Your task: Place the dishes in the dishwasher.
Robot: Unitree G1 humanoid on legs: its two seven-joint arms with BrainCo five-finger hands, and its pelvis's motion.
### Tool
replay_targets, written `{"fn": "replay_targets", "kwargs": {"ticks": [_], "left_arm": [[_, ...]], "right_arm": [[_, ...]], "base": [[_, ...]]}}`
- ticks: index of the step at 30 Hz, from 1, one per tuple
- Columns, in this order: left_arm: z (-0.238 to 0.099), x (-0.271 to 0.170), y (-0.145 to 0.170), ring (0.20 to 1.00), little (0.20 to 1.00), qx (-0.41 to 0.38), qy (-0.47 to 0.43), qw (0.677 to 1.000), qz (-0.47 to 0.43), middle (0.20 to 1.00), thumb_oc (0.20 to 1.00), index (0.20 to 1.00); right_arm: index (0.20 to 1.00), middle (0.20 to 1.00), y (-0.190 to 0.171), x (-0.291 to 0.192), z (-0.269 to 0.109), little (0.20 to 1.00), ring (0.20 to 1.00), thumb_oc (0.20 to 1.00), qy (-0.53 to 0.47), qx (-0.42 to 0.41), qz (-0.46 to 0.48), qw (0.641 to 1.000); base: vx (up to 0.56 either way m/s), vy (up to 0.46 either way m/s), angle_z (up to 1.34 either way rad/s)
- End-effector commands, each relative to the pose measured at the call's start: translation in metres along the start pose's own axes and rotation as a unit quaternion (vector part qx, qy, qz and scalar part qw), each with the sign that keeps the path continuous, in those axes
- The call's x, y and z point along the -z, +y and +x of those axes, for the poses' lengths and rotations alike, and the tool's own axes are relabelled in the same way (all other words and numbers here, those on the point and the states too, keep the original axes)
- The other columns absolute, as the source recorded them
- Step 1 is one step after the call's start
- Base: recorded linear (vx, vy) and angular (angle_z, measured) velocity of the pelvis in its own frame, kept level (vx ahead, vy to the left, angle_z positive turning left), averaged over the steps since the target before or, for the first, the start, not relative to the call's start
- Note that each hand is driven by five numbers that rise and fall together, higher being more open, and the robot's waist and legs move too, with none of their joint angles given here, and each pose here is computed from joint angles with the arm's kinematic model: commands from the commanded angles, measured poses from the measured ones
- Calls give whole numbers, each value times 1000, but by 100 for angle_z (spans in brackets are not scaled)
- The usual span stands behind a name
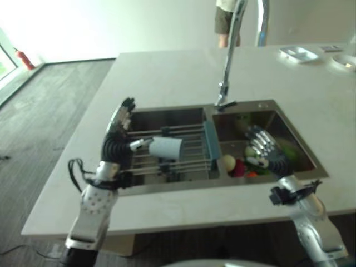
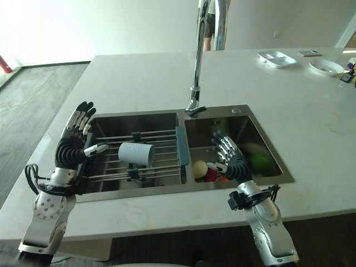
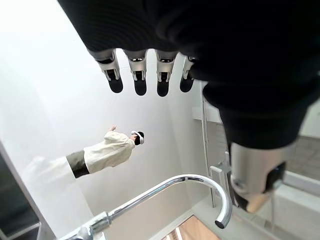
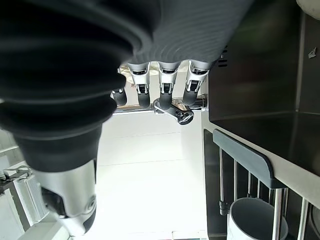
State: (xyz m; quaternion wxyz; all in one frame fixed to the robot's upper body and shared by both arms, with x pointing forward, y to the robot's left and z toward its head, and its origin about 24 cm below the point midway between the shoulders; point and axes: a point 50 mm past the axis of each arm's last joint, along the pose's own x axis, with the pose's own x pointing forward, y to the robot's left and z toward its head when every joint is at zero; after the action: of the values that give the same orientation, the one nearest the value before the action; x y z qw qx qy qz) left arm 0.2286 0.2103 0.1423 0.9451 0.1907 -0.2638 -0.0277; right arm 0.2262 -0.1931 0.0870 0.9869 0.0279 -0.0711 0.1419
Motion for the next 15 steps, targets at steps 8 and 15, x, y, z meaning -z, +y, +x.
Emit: {"fn": "replay_targets", "kwargs": {"ticks": [8,15], "left_arm": [[62,11,37,1000,1000,136,57,940,309,1000,1000,1000],[93,35,48,1000,1000,220,132,901,350,1000,1000,1000]], "right_arm": [[1000,1000,-1,-32,25,1000,1000,1000,-54,-43,-18,997],[1000,1000,-3,-35,33,1000,1000,1000,-49,-73,-29,996]], "base": [[3,10,-1],[-9,46,-12]]}}
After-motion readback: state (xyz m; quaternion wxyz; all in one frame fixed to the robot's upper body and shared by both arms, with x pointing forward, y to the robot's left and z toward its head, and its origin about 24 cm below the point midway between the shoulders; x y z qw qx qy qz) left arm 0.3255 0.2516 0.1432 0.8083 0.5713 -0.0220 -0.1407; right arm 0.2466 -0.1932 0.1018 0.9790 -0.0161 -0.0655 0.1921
